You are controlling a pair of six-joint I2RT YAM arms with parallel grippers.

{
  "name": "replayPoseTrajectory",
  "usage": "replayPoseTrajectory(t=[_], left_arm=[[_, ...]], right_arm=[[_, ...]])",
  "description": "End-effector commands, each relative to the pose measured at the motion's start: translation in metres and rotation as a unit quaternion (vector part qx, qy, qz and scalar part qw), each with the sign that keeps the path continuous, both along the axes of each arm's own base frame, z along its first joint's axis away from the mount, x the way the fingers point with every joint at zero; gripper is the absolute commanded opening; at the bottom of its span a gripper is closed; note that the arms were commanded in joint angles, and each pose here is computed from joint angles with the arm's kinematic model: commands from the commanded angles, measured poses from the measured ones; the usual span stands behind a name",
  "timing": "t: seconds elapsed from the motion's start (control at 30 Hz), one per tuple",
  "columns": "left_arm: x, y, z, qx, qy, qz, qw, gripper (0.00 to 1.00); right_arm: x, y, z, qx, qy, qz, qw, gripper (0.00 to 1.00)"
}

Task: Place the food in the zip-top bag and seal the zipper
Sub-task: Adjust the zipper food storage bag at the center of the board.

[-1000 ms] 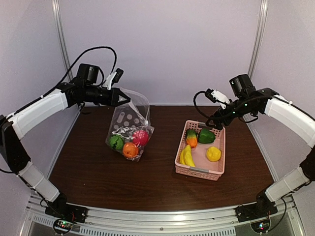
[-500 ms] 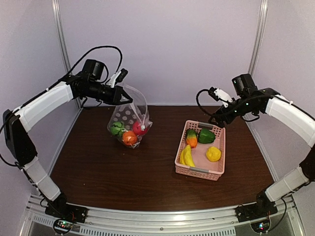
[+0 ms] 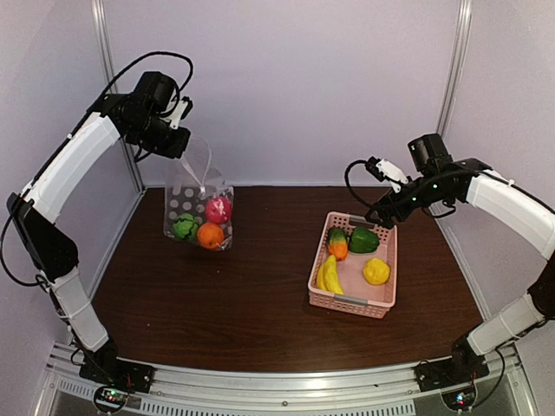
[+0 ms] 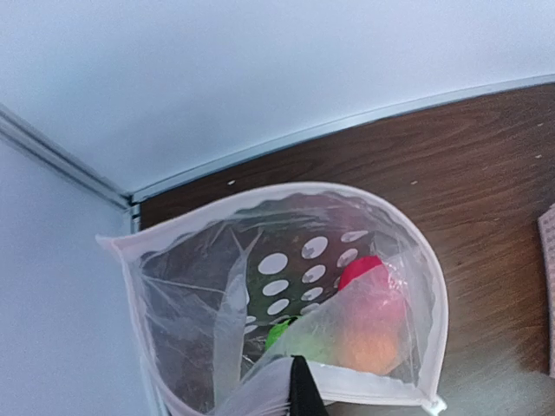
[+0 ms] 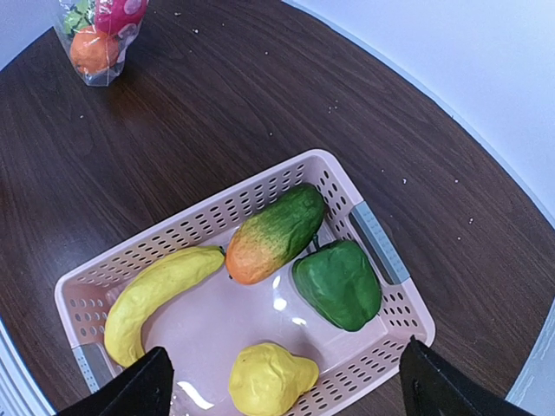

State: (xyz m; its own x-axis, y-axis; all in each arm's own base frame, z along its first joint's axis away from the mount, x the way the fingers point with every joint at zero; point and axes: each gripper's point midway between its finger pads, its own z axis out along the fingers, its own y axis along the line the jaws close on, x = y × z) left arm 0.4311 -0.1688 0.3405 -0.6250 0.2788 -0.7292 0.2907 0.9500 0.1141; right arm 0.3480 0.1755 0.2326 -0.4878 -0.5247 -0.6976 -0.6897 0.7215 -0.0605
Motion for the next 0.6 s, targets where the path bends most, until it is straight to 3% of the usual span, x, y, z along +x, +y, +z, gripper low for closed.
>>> replayPoseTrajectory(t=[0.0, 0.1, 0.23, 0.4, 0.57], left_arm=[[-0.001, 0.059, -0.01, 0.195, 0.006, 0.072, 0.978, 0.0], [0.004, 0.042, -0.023, 0.233, 0.015, 0.034, 0.972, 0.0], [0.005, -0.021, -0.058, 0.258, 0.034, -0.054, 0.964, 0.0], [-0.016, -0.101, -0.103, 0.234, 0.074, -0.157, 0.957, 0.0], [-0.041, -0.129, -0.113, 0.179, 0.104, -0.216, 0.954, 0.0]], right_arm=[[0.0, 0.003, 0.016, 0.027, -0.021, -0.001, 0.999, 0.91], [-0.003, 0.002, 0.017, 0.03, -0.024, 0.001, 0.999, 0.91], [-0.008, 0.001, 0.019, 0.036, -0.029, 0.001, 0.999, 0.91], [-0.014, -0.003, 0.016, 0.032, -0.032, -0.001, 0.999, 0.92], [-0.02, -0.004, 0.012, 0.028, -0.024, 0.006, 0.999, 0.92]])
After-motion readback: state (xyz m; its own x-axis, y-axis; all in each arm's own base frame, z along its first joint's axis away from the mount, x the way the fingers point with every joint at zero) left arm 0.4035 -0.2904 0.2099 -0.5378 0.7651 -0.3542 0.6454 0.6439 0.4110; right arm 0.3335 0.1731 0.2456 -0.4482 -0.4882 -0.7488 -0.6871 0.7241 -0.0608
